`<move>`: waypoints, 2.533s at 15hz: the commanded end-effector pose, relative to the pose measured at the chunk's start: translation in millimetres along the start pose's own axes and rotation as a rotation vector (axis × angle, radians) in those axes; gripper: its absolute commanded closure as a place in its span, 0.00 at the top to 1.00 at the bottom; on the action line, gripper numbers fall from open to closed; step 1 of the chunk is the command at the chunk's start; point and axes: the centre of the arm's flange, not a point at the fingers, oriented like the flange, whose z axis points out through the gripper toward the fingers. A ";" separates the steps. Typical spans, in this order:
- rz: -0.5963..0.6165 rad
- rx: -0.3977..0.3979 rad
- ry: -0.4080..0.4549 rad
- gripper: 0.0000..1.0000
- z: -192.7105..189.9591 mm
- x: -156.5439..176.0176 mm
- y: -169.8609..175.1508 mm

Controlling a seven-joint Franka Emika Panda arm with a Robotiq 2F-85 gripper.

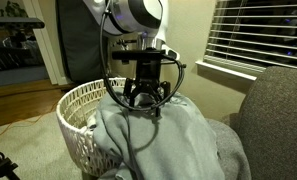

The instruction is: Put the gray blanket in the white basket

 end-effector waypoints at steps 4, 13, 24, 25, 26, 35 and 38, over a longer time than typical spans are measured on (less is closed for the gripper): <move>-0.002 0.010 0.046 1.00 -14.5 -27.5 -12.0; 0.003 0.010 0.062 1.00 3.6 -31.1 0.0; 0.015 0.037 0.133 1.00 12.9 -26.2 18.8; 0.013 0.040 0.139 1.00 12.7 -25.1 18.9; 0.010 0.046 0.143 1.00 12.7 -23.3 18.9; -0.009 0.093 0.145 1.00 25.1 -18.3 17.8; -0.004 0.095 0.135 1.00 28.6 -20.3 21.9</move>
